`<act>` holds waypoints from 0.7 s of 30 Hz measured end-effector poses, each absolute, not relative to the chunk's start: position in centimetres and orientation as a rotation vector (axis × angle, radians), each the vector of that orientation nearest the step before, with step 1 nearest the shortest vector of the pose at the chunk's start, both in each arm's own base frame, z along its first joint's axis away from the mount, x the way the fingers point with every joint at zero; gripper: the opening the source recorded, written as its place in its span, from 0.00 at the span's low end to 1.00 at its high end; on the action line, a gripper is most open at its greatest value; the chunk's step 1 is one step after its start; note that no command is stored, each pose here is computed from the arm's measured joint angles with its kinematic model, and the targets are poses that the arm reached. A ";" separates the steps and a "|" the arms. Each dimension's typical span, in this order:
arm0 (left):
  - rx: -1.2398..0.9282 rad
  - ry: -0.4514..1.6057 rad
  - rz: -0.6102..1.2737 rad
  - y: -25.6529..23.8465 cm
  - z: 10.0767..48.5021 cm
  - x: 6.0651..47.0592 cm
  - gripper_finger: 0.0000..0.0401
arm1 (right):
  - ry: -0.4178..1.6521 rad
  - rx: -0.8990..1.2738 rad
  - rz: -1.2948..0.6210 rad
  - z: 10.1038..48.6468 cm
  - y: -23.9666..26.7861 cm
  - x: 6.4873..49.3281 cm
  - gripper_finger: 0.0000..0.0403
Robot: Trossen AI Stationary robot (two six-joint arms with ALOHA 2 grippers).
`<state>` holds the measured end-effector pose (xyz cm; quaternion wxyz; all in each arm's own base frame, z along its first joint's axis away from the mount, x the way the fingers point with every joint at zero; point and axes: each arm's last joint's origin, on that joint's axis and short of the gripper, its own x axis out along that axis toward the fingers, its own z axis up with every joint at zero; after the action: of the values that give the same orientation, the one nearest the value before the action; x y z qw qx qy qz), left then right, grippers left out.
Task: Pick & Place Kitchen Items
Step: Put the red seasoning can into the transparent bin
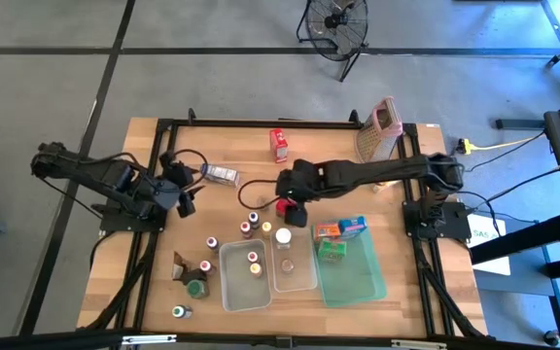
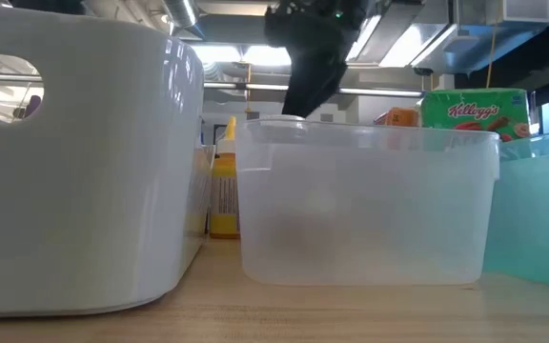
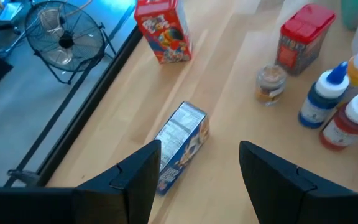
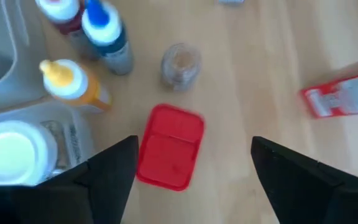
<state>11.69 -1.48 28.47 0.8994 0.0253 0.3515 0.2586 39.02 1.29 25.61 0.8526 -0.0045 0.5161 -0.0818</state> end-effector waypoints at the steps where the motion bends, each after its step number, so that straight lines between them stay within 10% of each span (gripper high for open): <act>1: 0.048 0.718 0.533 -1.5 28.4 11.8 0.53 | 1.088 -0.003 -0.163 25.4 1.3 39.1 0.78; 21: 0.058 0.679 0.518 -1.7 27.4 12.4 0.53 | 1.204 0.004 -0.177 21.1 1.8 40.5 0.78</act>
<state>12.41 -1.68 27.40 0.9099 0.0283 0.3292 0.2509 40.53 1.79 21.10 0.8205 0.0019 0.5656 -0.0830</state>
